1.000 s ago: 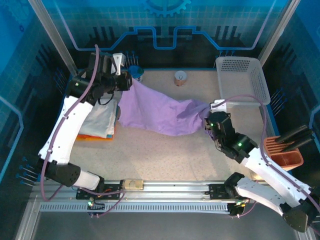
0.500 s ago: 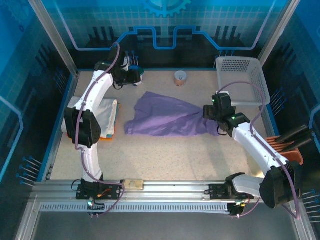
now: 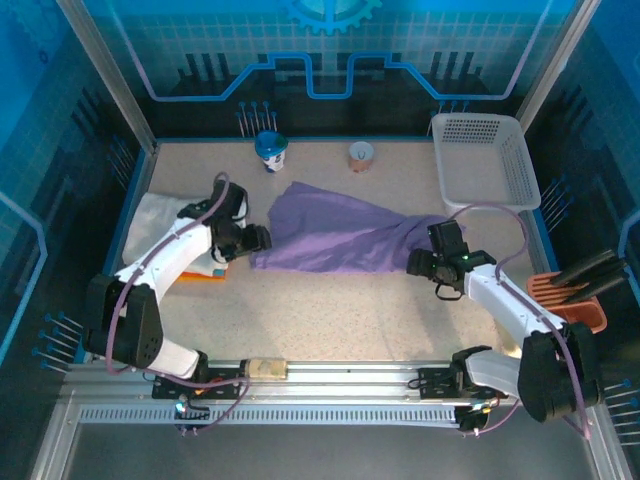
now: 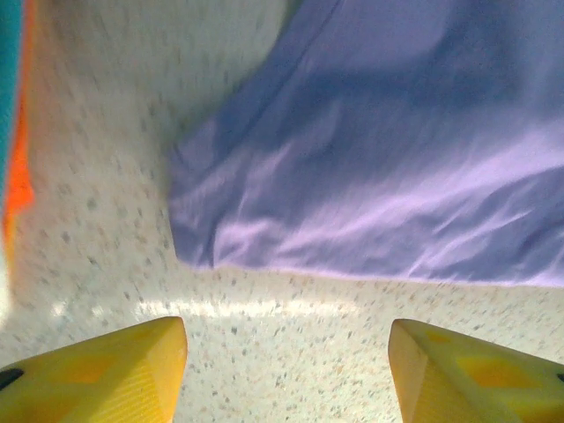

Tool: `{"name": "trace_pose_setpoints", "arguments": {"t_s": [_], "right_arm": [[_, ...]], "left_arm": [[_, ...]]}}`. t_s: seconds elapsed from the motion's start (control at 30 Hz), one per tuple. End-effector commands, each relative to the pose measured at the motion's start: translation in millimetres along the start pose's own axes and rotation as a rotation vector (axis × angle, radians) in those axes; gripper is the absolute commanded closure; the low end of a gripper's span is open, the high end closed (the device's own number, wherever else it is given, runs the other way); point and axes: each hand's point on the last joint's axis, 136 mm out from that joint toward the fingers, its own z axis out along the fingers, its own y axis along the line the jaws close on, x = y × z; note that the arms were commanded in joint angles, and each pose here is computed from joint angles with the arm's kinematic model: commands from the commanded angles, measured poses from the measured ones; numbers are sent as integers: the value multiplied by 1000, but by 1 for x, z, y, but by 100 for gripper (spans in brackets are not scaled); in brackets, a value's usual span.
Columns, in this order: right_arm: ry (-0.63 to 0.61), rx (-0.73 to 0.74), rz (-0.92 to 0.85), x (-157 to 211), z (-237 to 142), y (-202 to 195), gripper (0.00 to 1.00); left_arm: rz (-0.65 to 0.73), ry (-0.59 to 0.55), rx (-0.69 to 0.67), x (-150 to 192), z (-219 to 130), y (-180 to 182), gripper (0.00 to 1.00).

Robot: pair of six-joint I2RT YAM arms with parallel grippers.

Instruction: Fold and stack the t-shirts

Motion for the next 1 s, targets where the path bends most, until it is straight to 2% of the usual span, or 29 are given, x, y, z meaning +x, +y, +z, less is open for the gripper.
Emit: {"name": "trace_pose_setpoints", "arguments": {"t_s": [0.0, 0.27, 0.47, 0.6, 0.7, 0.87, 0.9, 0.97], "right_arm": [[30, -4, 155, 0, 15, -9, 18], [28, -23, 195, -15, 39, -10, 23], [64, -41, 202, -12, 52, -4, 36], [48, -22, 203, -12, 53, -8, 55], [21, -29, 185, -17, 46, -8, 73], [-2, -71, 147, -20, 29, -4, 99], [-5, -83, 134, -20, 24, -2, 100], [-11, -85, 131, -18, 14, -4, 100]], "left_arm": [[-69, -9, 19, 13, 16, 0, 37], [-90, 37, -21, 17, 55, 7, 37], [-92, -2, -43, -1, 69, 6, 40], [-82, -25, -72, -11, 71, 8, 53], [-70, -45, -93, -16, 69, 10, 72], [-53, -45, -125, -16, 59, 13, 95], [-52, -32, -130, -13, 54, 13, 100], [-46, -9, -141, -6, 45, 15, 100]]}}
